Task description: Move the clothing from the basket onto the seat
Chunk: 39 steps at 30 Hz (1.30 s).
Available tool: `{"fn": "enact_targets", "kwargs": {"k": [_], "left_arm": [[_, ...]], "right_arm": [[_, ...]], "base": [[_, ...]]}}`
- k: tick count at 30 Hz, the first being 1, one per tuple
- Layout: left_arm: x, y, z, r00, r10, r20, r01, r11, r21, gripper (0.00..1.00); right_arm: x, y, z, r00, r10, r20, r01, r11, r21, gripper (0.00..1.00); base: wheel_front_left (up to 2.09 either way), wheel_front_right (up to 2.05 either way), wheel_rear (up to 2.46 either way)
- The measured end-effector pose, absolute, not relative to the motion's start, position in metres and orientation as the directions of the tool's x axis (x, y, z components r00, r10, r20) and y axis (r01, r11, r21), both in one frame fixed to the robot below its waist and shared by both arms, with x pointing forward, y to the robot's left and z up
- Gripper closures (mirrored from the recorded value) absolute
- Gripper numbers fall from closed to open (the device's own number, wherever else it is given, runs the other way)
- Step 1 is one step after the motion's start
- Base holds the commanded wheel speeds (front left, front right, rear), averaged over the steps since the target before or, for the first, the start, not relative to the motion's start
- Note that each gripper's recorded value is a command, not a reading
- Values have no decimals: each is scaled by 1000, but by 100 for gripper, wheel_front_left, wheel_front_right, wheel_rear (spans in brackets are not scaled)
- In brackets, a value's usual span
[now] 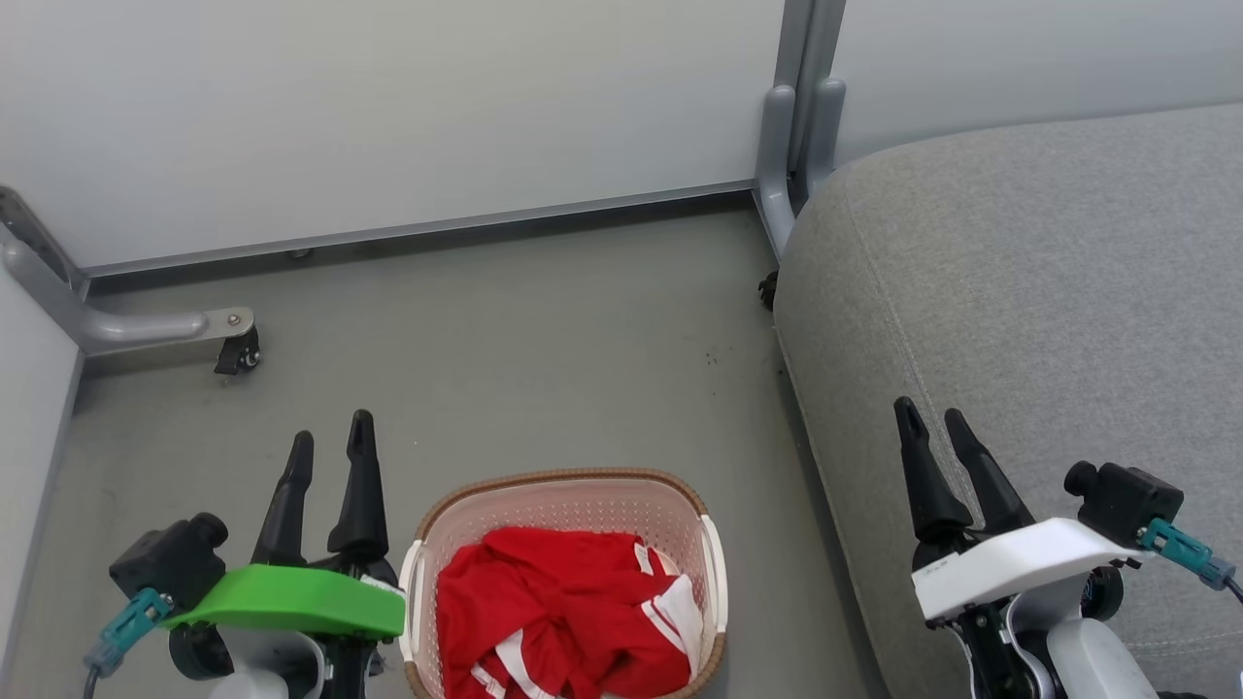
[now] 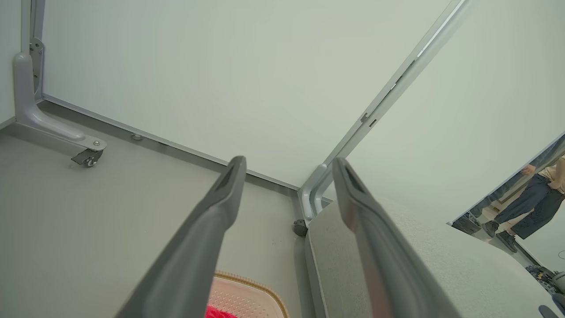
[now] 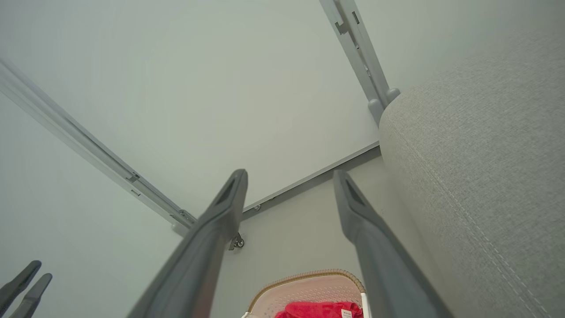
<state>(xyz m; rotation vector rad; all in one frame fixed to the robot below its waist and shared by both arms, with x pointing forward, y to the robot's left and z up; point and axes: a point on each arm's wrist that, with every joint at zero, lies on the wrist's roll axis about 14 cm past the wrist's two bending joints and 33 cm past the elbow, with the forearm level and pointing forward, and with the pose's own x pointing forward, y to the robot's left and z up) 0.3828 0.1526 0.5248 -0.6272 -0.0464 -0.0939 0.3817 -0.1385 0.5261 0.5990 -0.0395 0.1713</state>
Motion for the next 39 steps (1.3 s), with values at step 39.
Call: {"fn": "enact_targets", "kwargs": {"k": [39], "left_arm": [[380, 138, 532, 984, -111, 136, 145, 953, -266, 0]], "right_arm": [[378, -117, 542, 957, 234, 173, -263, 950, 167, 0]], "base": [[0, 0, 0]]}}
